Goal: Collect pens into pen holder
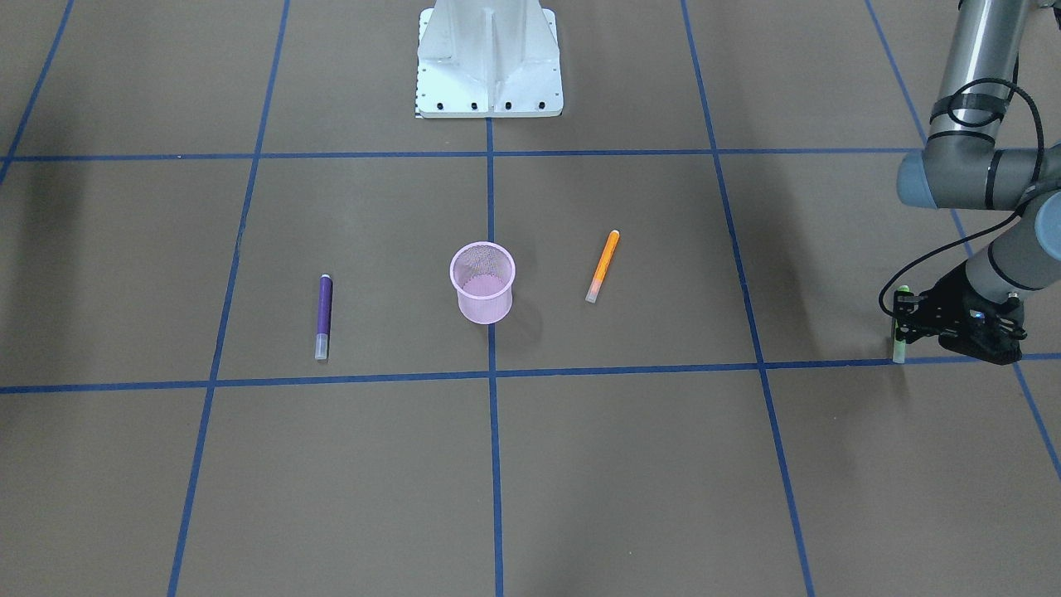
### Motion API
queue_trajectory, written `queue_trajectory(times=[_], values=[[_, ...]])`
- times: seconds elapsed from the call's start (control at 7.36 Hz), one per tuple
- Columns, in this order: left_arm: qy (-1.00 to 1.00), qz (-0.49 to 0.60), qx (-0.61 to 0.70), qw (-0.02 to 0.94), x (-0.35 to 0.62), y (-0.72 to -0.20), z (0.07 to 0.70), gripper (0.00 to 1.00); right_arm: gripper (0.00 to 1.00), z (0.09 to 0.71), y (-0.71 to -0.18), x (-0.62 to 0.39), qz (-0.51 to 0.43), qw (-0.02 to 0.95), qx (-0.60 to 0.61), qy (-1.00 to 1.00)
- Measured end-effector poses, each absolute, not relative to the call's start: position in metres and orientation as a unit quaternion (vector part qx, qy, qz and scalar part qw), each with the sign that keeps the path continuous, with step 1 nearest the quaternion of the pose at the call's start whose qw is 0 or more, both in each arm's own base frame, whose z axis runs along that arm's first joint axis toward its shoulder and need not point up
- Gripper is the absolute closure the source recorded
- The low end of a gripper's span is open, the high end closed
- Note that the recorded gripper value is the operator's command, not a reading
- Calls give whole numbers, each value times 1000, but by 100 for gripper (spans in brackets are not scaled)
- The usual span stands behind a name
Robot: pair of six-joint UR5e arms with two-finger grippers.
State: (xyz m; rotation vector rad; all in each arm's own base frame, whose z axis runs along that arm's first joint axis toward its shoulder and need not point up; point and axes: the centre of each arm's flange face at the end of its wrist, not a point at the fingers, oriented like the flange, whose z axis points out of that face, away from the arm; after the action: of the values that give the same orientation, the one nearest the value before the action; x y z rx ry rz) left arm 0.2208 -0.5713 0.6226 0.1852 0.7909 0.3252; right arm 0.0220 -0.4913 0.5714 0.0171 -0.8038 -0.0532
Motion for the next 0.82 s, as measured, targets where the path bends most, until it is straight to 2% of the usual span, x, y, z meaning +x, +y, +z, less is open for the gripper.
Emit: queue_trajectory(times=[0.27,0.41,0.54,0.82], values=[[389,159,87,903,222,-571,620,37,0,566,-498,9,-39,920,9,-389],[391,160,85,902,222,-570,620,19,0,568,-500,7,-40,920,6,-390],[394,162,84,901,223,-569,621,11,0,572,-500,5,-39,920,2,-390],[396,163,85,900,223,-570,618,13,0,584,-501,-1,-39,920,-12,-390]])
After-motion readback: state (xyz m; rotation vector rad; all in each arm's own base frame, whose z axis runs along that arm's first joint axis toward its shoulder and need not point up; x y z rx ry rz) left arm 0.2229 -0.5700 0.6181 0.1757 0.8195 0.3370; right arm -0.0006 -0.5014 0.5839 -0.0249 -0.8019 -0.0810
